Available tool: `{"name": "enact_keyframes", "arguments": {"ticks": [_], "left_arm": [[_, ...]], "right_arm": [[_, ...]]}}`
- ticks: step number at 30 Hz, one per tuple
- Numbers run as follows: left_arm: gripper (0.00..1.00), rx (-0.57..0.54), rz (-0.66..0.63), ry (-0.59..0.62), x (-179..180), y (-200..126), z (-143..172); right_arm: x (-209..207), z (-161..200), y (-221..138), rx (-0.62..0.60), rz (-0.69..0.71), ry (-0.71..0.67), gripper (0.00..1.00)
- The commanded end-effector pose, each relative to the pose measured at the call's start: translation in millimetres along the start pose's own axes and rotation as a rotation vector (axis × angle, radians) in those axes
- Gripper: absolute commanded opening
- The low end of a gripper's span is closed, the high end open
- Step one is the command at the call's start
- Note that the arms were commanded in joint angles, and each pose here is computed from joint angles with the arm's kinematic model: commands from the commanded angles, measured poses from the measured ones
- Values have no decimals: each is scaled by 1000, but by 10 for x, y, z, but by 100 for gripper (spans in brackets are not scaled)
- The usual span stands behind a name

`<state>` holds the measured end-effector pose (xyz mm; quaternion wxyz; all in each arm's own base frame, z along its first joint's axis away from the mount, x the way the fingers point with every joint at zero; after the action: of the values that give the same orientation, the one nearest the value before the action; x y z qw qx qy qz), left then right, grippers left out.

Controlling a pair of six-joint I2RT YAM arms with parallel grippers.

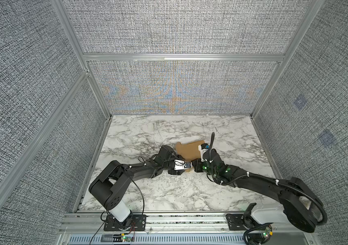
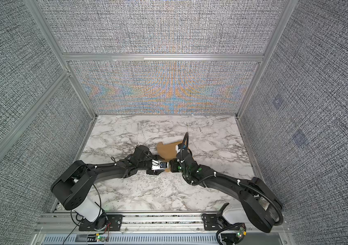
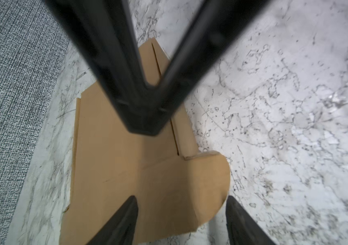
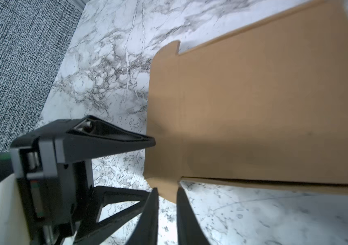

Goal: Assemble paper box
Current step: Rotate the paper box at the center of the table.

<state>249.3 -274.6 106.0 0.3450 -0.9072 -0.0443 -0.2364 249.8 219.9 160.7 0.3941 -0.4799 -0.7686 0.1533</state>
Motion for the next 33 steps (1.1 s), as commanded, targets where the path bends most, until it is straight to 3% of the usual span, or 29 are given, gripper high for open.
{"name": "enact_keyframes", "arguments": {"ticks": [1, 5, 11, 17, 22, 33], "left_arm": [[69, -61, 25, -64, 8, -19, -96], [69, -73, 22, -69, -2, 3, -88], [69, -11, -43, -67, 102, 122, -4], [65, 103, -97, 31, 92, 129, 172], [54, 168, -126, 99, 72, 85, 262], [50, 215, -155, 85, 156, 58, 266]], "right_arm": [[-368, 17, -122, 97, 174, -98, 38], [-721, -211, -71, 72, 259, -51, 52], [-1031, -212, 227, 174, 318, -40, 58], [-1058, -142, 423, 231, 283, -39, 59], [-1096, -115, 478, 240, 276, -39, 58], [-1175, -68, 484, 247, 285, -25, 57]]}}
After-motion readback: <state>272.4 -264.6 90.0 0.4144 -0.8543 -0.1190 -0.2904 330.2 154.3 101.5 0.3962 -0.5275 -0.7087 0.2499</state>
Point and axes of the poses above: each gripper's point midway between its finger pads, its own y axis out along the fingers, its own x axis along the line the jaws close on, z = x × y, the point moved 6 cm from there along -y, back along the fingers, and after that the axes turned 2 degrees about y, right-handed, at the moved point
